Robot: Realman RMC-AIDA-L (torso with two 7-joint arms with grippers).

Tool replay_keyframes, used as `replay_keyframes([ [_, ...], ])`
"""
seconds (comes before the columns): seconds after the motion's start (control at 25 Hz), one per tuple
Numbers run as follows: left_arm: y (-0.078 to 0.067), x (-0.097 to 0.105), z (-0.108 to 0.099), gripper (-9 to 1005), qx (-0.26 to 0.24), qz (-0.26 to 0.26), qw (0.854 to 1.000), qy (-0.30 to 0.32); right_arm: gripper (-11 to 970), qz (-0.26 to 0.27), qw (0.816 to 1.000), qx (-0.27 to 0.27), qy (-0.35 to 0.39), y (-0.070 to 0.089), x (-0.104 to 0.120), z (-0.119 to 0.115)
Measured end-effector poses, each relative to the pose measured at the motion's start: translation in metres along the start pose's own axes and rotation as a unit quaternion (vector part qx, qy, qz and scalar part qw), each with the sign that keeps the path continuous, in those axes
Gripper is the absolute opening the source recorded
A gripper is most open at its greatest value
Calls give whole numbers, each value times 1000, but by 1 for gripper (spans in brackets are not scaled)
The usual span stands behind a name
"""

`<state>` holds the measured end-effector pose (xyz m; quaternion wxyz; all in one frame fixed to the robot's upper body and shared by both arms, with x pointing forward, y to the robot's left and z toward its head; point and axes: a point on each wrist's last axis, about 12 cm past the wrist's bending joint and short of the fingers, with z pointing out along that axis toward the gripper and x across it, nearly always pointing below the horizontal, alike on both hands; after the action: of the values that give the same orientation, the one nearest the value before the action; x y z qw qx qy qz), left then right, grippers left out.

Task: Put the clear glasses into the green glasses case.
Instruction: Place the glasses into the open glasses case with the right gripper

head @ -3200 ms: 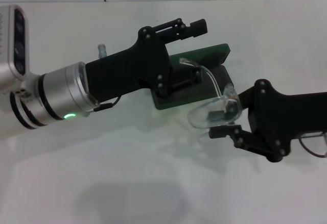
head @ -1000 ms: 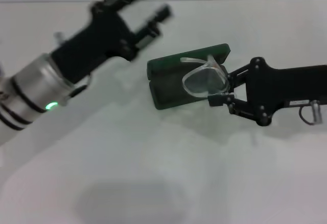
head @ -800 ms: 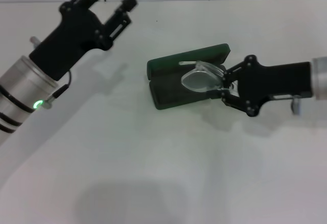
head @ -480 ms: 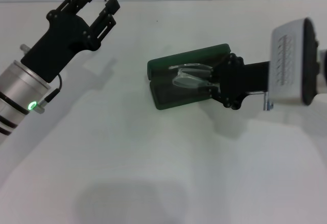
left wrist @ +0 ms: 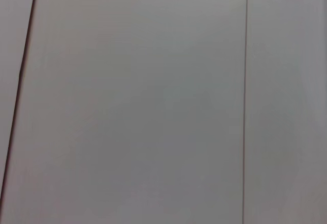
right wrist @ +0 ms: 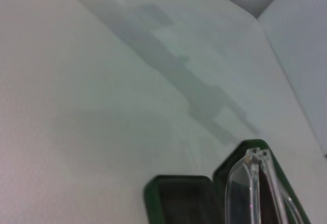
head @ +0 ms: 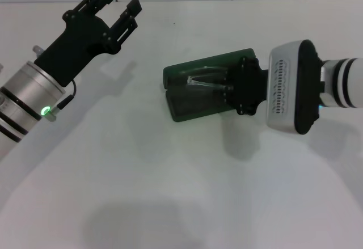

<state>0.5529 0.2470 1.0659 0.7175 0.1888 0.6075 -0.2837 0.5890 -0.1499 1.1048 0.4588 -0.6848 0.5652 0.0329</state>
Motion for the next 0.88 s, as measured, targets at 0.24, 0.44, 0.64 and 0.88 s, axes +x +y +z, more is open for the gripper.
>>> replay_keyframes([
  [0.24,-1,1,5,594,1,-3,1000,5,150,-22,1000,6,14,4,0,5],
  [0.44,-1,1,7,594,1,-2,1000,7,151,-33,999,-2,17,7,-2,11],
  [0.64,-1,2,8,594,1,-2,1000,9,152,-63,997,5,38,12,0,18],
  [0.88,0,2,8,594,-1,-2,1000,12,152,-80,996,13,44,16,-2,23],
])
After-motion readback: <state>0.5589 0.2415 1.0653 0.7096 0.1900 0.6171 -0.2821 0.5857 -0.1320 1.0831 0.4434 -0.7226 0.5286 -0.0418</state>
